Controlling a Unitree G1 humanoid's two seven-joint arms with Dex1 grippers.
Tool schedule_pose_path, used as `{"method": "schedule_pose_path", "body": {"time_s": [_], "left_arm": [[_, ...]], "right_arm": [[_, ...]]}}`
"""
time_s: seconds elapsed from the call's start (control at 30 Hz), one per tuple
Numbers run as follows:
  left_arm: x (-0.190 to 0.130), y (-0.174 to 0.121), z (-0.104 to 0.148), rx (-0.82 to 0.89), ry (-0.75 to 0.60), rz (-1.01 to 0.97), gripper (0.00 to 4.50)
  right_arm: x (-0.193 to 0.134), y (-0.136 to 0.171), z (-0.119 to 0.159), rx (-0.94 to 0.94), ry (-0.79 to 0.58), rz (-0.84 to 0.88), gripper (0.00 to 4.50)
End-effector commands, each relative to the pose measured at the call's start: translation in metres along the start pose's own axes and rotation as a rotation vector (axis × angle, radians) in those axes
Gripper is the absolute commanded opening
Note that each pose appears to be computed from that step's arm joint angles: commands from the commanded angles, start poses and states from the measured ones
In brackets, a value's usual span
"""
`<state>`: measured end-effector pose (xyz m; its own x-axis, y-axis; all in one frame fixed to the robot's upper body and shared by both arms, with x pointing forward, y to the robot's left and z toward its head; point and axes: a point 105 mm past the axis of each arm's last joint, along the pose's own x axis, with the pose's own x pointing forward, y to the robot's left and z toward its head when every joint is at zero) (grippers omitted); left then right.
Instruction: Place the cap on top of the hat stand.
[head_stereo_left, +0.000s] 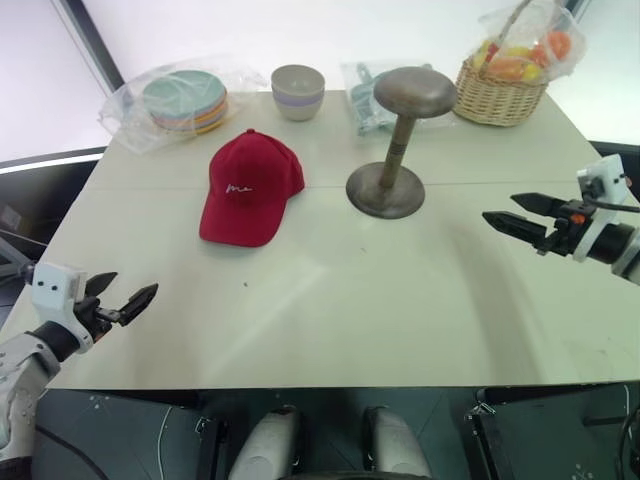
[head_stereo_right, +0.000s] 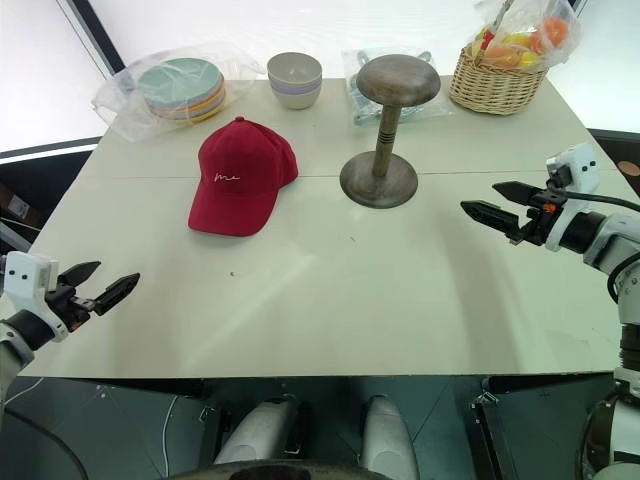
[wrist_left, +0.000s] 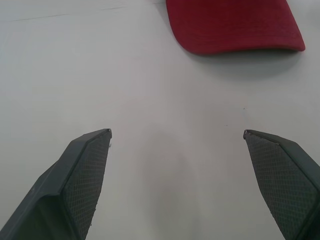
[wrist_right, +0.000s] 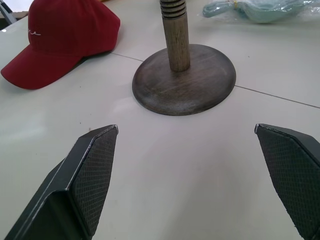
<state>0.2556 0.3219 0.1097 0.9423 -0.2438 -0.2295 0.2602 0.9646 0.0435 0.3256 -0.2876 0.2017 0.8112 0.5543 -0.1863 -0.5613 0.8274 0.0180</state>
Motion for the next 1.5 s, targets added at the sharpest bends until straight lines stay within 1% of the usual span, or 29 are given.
{"method": "schedule_pose_path", "body": {"time_s": [0.03, 0.63, 0.97, 1.03, 1.1, 1.2, 1.37, 1.43, 1.5], "left_arm": [[-0.003, 0.001, 0.015, 0.029, -0.048, -0.001, 4.43], [-0.004, 0.006, 0.024, 0.055, -0.071, 0.025, 4.43], [0.000, 0.010, 0.029, 0.070, -0.065, 0.038, 4.43], [0.002, 0.012, 0.029, 0.088, -0.037, 0.058, 4.43], [0.004, 0.013, 0.028, 0.136, -0.002, 0.071, 4.43], [0.005, 0.010, 0.031, 0.175, 0.020, 0.043, 4.43], [0.003, 0.011, 0.044, 0.269, 0.029, -0.015, 4.43], [0.001, 0.016, 0.050, 0.282, 0.018, -0.019, 4.43], [0.001, 0.019, 0.055, 0.288, 0.008, -0.030, 4.43]], "right_arm": [[-0.002, 0.003, 0.012, -0.037, -0.033, 0.002, 4.50], [0.001, -0.001, 0.015, -0.043, -0.037, -0.004, 4.50], [0.001, -0.002, 0.017, -0.056, -0.041, -0.005, 4.50], [0.003, 0.001, 0.020, -0.062, -0.041, 0.007, 4.50], [0.007, 0.010, 0.025, -0.063, -0.043, 0.047, 4.50], [0.015, 0.039, 0.033, -0.077, -0.029, 0.176, 4.50], [0.020, 0.104, 0.050, -0.082, -0.023, 0.433, 4.50], [0.022, 0.117, 0.055, -0.090, -0.031, 0.482, 4.50], [0.024, 0.124, 0.058, -0.104, -0.044, 0.502, 4.50]]}}
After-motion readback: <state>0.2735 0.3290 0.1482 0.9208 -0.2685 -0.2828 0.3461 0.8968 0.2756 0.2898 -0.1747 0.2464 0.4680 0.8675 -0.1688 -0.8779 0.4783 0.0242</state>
